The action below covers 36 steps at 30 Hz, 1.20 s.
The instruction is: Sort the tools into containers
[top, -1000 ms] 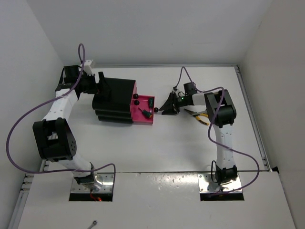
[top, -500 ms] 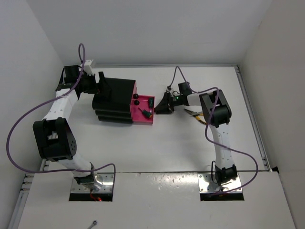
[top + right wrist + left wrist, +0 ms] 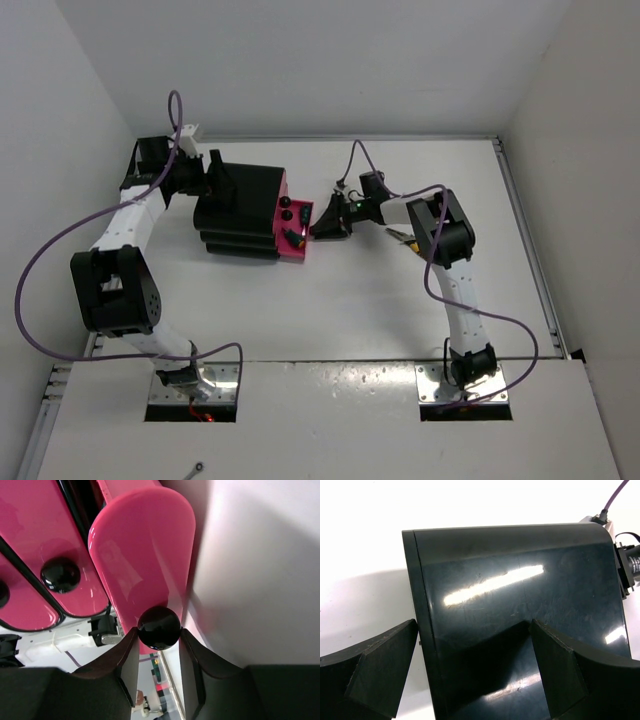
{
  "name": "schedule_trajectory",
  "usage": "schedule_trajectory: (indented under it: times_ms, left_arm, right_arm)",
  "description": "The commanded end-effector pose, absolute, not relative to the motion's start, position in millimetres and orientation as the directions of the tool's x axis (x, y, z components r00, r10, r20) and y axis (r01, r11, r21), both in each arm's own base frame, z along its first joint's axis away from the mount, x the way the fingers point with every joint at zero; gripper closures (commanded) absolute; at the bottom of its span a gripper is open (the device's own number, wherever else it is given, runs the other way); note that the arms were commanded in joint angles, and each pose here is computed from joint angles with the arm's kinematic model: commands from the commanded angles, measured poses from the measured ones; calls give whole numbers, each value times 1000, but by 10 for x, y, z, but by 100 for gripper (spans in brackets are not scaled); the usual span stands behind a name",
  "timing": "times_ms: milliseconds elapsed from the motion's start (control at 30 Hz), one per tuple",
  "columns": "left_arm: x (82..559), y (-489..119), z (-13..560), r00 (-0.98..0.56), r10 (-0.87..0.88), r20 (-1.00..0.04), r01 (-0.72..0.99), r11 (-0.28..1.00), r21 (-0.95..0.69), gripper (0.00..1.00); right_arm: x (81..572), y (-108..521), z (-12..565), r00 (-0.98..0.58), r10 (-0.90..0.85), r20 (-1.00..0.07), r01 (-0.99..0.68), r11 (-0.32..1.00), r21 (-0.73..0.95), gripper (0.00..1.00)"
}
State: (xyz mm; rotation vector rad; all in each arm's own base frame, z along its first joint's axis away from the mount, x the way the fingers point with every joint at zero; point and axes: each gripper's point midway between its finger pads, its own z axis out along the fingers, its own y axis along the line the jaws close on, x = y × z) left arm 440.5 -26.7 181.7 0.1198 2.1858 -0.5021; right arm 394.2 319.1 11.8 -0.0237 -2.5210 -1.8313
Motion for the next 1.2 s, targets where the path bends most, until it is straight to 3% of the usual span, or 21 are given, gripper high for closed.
schedule_trajectory:
  times_ms: [0,567,700,933,1167]
  left_arm:
    - [4130,-279,1174,-769,-35,-638,202,934,-295,0]
    - [4103,-326,1070,-786,-28,-617,204,931,-303,0]
    - [4078,-325,1001,-796,-21,-605,206,931,-303,0]
    - [4095,-338,1016,-790,-20,-613,214,927,-307,0]
    - [4095,-338,1016,-790,-20,-613,214,927,-307,0]
  right_arm:
    - [4099,3376,403,-997,-30,-71,-76,240,968,66]
    - [4151,3955,344,-998,-38,-50,-56,173,983,66]
    - [4117,4056,366,-998,-45,-50,-56,147,988,61]
    - [4062,4150,369,-998,-51,-48,-55,136,989,44]
    - [4040,3848,517,-998,-10,-57,-58,152,987,44]
